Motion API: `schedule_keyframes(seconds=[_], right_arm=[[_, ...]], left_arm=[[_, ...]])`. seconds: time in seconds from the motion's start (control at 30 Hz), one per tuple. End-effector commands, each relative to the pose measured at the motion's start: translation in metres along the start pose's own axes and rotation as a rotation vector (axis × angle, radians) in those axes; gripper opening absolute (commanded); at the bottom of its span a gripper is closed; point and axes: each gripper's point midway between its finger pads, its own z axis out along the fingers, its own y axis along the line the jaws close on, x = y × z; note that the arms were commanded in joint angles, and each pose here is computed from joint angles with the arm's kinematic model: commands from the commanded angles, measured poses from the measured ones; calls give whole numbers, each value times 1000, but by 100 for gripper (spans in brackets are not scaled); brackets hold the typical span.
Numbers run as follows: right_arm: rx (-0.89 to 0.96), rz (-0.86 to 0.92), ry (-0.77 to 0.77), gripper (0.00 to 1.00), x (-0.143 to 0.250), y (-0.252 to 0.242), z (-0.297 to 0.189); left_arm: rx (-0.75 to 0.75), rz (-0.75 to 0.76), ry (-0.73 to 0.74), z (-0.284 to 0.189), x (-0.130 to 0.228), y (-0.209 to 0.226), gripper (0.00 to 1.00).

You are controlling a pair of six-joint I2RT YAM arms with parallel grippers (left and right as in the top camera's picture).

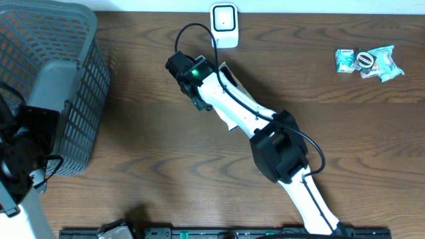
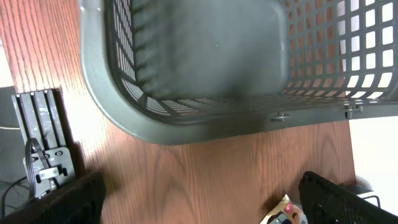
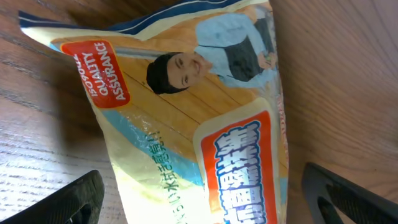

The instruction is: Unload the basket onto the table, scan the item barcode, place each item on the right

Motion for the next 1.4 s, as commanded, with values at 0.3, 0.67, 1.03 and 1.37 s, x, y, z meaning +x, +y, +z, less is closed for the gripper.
schedule_keyframes(seconds=[0.3, 0.67, 1.03, 1.37], right_arm=[[47, -72, 87, 81, 23, 21, 47], [12, -42, 137, 1, 30, 11, 56], [-667, 86, 31, 1, -8, 6, -59], [-1372, 223, 49, 1, -6, -25, -100]], left_arm=[[-41, -4, 12, -2, 3, 10, 98], [-41, -4, 12, -2, 3, 10, 98], [-41, -4, 12, -2, 3, 10, 97], [-41, -4, 12, -2, 3, 10, 98]])
